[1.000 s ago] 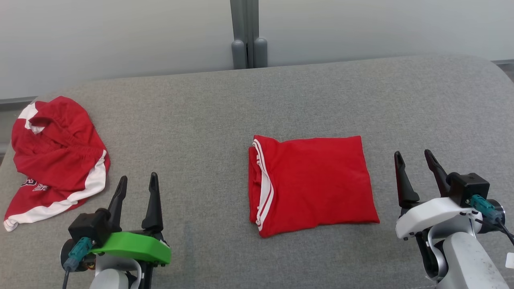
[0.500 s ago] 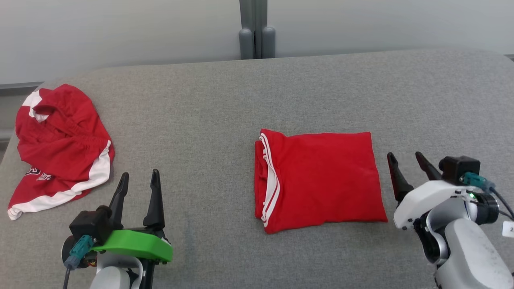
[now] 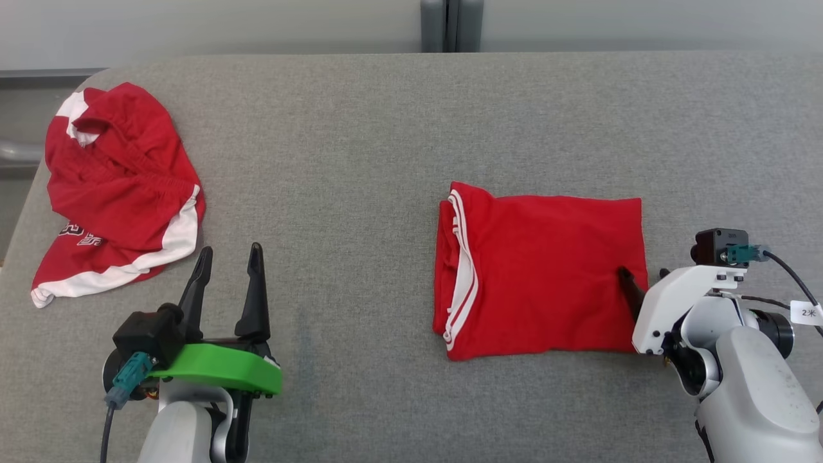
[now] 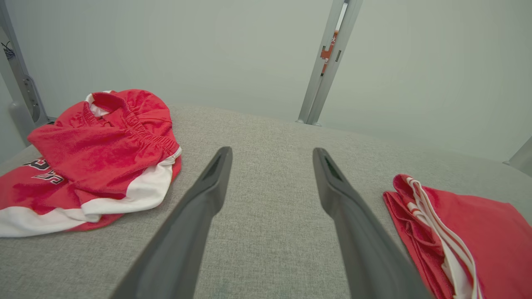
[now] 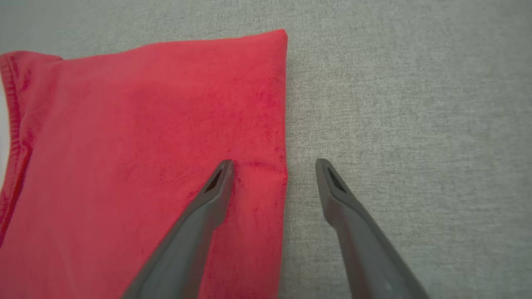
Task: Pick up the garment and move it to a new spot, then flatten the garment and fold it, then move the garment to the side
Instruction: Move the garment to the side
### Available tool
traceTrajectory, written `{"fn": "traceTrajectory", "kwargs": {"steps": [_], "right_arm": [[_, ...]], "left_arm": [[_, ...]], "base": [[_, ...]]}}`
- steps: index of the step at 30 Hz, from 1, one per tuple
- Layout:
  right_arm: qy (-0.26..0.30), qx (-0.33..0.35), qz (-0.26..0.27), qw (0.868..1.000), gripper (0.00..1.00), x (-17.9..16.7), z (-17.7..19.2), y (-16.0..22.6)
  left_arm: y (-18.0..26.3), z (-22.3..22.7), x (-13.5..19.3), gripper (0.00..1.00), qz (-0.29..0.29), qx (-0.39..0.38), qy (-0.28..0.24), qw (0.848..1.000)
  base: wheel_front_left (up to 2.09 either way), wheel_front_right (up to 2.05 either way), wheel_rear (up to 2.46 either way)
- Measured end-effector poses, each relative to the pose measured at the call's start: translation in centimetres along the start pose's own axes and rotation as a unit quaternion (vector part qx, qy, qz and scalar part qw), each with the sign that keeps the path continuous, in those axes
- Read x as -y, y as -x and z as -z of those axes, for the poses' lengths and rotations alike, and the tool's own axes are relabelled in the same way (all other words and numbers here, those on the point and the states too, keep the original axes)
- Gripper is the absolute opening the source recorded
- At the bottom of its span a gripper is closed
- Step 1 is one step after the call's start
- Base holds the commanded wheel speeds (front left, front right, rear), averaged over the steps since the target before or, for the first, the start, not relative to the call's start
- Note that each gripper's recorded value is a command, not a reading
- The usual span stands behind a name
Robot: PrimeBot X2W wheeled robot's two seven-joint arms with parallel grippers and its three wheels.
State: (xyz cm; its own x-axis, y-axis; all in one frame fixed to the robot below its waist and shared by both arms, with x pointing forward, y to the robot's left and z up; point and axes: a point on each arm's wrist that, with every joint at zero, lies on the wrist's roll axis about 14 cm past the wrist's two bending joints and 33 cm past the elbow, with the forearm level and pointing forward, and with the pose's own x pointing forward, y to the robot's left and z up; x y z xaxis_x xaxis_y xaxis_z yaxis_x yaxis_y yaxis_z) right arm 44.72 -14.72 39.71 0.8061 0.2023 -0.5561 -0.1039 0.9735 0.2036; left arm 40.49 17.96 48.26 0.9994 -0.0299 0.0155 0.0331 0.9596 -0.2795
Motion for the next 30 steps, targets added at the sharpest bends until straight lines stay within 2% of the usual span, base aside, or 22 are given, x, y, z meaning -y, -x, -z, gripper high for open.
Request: {"fn": "traceTrajectory", "kwargs": {"steps": [7,8,9,10,15,21,26,30], "right_arm": [[-0.001,-0.072,-0.008,0.997,1.0,-0.7,2.8,-1.3],[0.005,-0.079,-0.009,0.997,0.84,-0.8,3.0,-1.4],[0.014,-0.087,-0.011,0.996,0.34,-0.8,3.1,-1.4],[0.026,-0.094,-0.013,0.995,0.0,-0.9,3.2,-1.5],[0.086,-0.115,-0.023,0.989,0.0,-1.1,3.2,-1.8],[0.175,-0.126,-0.023,0.976,0.0,-0.2,2.0,-2.3],[0.254,-0.117,-0.015,0.96,0.0,1.0,-0.3,-2.7],[0.277,-0.09,0.006,0.957,0.0,3.0,-2.9,-2.8]], "left_arm": [[0.1,0.5,-1.1,1.0,-0.015,-0.007,-0.002,1.0],[0.1,0.5,-1.2,1.0,-0.016,-0.008,-0.002,1.0],[0.1,0.6,-1.2,1.0,-0.017,-0.009,-0.001,1.0],[0.1,0.6,-1.3,1.0,-0.018,-0.009,-0.001,1.0],[-0.2,0.7,-1.3,1.0,-0.018,-0.01,0.003,1.0],[-1.1,1.0,-1.0,1.0,-0.012,-0.01,0.004,1.0],[-2.6,0.7,-0.2,1.0,0.002,-0.002,-0.006,1.0],[-4.2,0.4,1.2,1.0,0.025,0.011,-0.01,1.0]], "base": [[0.0,0.0,0.0],[0.0,0.0,0.0],[0.0,0.0,0.0],[0.0,0.0,0.0],[0.0,0.0,0.0],[0.0,0.0,0.0],[0.0,0.0,0.0],[0.0,0.0,0.0]]}}
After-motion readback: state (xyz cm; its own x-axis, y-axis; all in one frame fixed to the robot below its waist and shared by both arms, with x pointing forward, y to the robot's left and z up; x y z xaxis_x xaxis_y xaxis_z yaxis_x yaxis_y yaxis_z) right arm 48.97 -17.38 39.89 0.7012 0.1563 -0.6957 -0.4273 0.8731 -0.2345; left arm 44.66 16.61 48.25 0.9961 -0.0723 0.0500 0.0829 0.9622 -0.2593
